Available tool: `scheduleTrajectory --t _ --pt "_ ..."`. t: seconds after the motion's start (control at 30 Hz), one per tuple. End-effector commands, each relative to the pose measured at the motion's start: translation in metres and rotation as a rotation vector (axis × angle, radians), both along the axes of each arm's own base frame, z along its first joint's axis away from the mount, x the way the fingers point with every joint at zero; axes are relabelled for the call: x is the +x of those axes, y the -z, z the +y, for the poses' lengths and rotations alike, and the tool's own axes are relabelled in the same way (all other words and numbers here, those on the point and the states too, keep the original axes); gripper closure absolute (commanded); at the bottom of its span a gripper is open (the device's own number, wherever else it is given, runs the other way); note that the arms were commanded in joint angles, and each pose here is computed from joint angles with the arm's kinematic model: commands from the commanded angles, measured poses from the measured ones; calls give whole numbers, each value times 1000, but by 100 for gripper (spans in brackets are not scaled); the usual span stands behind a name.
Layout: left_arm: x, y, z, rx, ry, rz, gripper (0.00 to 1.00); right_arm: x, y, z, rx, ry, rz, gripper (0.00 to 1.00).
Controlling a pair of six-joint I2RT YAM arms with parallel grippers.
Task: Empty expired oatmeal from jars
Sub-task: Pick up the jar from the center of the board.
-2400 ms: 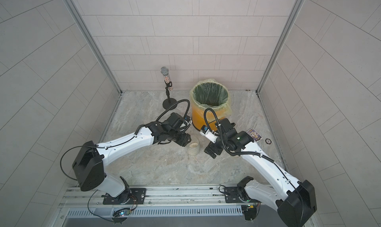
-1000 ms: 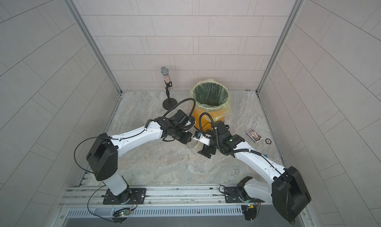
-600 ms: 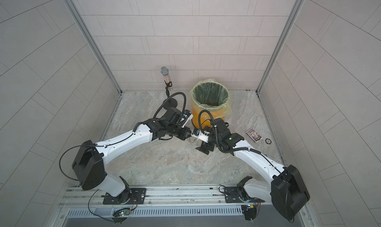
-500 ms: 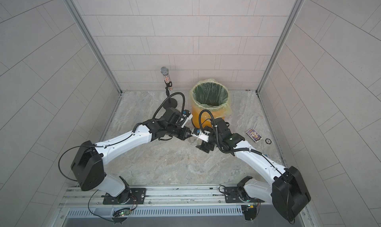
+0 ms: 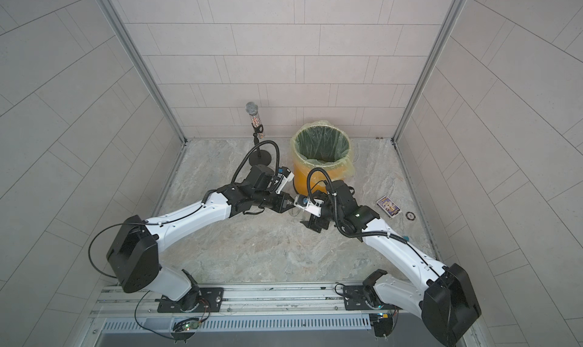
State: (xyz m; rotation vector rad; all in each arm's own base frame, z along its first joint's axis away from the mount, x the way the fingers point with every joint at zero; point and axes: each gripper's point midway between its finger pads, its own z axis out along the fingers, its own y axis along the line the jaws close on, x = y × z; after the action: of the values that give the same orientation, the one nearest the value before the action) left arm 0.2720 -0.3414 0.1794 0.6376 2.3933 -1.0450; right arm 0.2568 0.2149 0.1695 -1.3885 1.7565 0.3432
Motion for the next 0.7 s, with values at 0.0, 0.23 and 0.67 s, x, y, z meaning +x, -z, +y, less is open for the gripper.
scheduleTrajectory --t 0.0,0.23,0.67 --pt "9 -44 -4 -131 -9 -92 100 -7 -6 1 2 -31 0 12" --pt "13 -52 3 -145 -23 -101 100 -12 0 -4 -14 -38 5 16" --pt "15 -59 -1 -183 -27 -96 100 -11 4 -7 -52 -39 35 100"
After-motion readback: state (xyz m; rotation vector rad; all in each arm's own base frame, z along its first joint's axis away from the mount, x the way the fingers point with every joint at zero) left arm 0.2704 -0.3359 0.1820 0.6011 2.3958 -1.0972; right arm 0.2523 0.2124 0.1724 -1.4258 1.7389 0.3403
